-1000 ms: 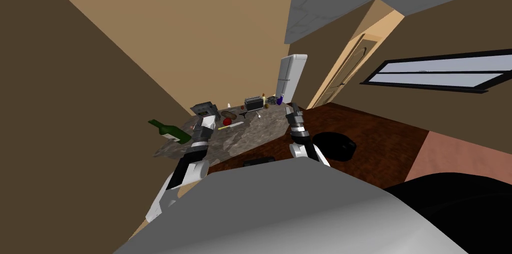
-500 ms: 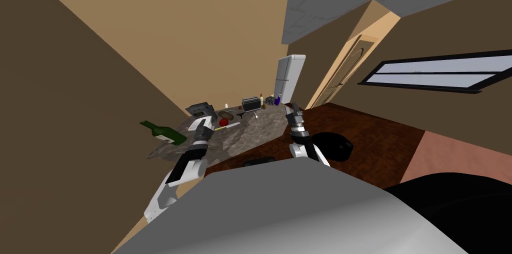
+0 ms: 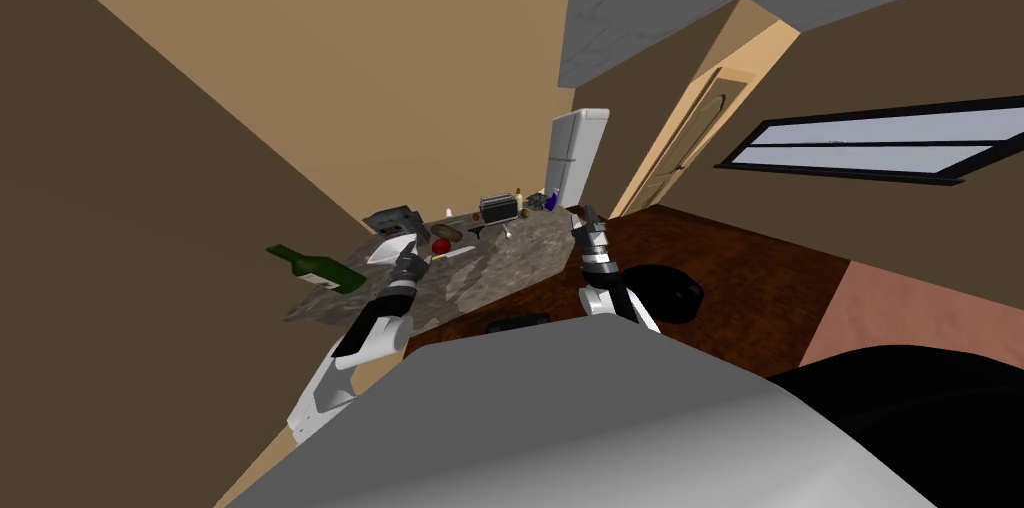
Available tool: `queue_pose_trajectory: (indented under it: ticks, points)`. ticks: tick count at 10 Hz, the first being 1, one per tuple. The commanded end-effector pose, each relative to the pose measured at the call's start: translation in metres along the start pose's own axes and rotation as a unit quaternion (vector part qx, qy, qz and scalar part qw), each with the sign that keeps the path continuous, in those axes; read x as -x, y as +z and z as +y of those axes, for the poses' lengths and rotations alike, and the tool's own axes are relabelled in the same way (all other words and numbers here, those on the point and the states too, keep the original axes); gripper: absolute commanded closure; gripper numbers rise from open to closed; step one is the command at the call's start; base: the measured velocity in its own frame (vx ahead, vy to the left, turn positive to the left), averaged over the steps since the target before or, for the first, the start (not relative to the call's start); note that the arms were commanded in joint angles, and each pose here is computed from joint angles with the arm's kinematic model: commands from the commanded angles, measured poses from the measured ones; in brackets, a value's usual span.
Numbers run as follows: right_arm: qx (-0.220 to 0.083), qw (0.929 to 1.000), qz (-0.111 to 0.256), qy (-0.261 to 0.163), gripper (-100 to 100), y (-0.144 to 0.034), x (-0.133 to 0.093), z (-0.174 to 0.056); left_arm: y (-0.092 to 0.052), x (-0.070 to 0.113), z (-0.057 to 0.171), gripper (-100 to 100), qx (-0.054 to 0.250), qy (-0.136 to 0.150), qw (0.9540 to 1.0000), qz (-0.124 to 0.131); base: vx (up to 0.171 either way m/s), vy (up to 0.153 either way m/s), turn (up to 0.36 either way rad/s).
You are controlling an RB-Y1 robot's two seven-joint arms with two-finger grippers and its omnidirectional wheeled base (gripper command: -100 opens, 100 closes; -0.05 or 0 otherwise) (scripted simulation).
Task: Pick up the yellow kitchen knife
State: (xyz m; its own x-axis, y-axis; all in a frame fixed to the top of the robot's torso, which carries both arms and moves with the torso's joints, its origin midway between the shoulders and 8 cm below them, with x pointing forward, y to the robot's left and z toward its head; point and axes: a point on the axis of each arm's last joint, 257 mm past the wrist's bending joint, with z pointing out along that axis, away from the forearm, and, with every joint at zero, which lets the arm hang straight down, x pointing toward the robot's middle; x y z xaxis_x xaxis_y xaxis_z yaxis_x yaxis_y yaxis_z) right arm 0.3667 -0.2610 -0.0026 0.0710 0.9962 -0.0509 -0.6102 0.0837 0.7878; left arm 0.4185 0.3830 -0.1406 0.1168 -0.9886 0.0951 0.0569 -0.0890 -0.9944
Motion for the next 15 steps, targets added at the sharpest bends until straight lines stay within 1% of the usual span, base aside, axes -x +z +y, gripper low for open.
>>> queue_pose_trajectory:
  ticks: [1,2,3,4,5,6,7,8,9,10,12,13,15]
  points:
    - [0.000,1.0000,0.000,0.000,0,0.000,0.000,0.000,0.005,0.006,0.011,-100,0.025,-0.006,0.9997,-0.003,0.014,-0.071,-0.021]
    - [0.000,1.0000,0.000,0.000,0,0.000,0.000,0.000,0.005,0.008,0.019,-100,0.039,-0.006,0.9992,-0.006,0.017,-0.086,-0.008]
    - [0.000,1.0000,0.000,0.000,0,0.000,0.000,0.000,0.005,0.008,0.021,-100,0.044,-0.006,0.9990,-0.007,0.006,-0.047,0.009]
    - [0.000,1.0000,0.000,0.000,0,0.000,0.000,0.000,0.009,0.013,0.028,-100,0.061,-0.011,0.9980,-0.008,0.018,-0.073,-0.019]
    - [0.000,1.0000,0.000,0.000,0,0.000,0.000,0.000,0.008,0.015,0.035,-100,0.074,-0.011,0.9971,-0.010,0.018,-0.083,-0.006]
    - [0.000,1.0000,0.000,0.000,0,0.000,0.000,0.000,0.008,0.015,0.038,-100,0.080,-0.011,0.9966,-0.012,0.006,-0.039,0.005]
    - [0.000,1.0000,0.000,0.000,0,0.000,0.000,0.000,0.012,0.020,0.046,-100,0.100,-0.016,0.9947,-0.013,0.017,-0.066,-0.021]
    - [0.000,1.0000,0.000,0.000,0,0.000,0.000,0.000,0.010,0.021,0.052,-100,0.112,-0.016,0.9935,-0.016,0.017,-0.066,-0.004]
    - [0.000,1.0000,0.000,0.000,0,0.000,0.000,0.000,0.010,0.021,0.054,-100,0.117,-0.016,0.9929,-0.017,0.007,-0.033,0.004]
    - [0.000,1.0000,0.000,0.000,0,0.000,0.000,0.000,0.014,0.025,0.060,-100,0.133,-0.021,0.9907,-0.017,0.024,-0.071,-0.018]
    - [0.000,1.0000,0.000,0.000,0,0.000,0.000,0.000,0.011,0.027,0.070,-100,0.153,-0.021,0.9878,-0.021,0.018,-0.051,-0.001]
    - [0.000,1.0000,0.000,0.000,0,0.000,0.000,0.000,0.015,0.030,0.074,-100,0.167,-0.026,0.9854,-0.021,0.016,-0.060,-0.017]
    - [0.000,1.0000,0.000,0.000,0,0.000,0.000,0.000,0.011,0.032,0.084,-100,0.188,-0.026,0.9815,-0.025,0.017,-0.043,-0.001]
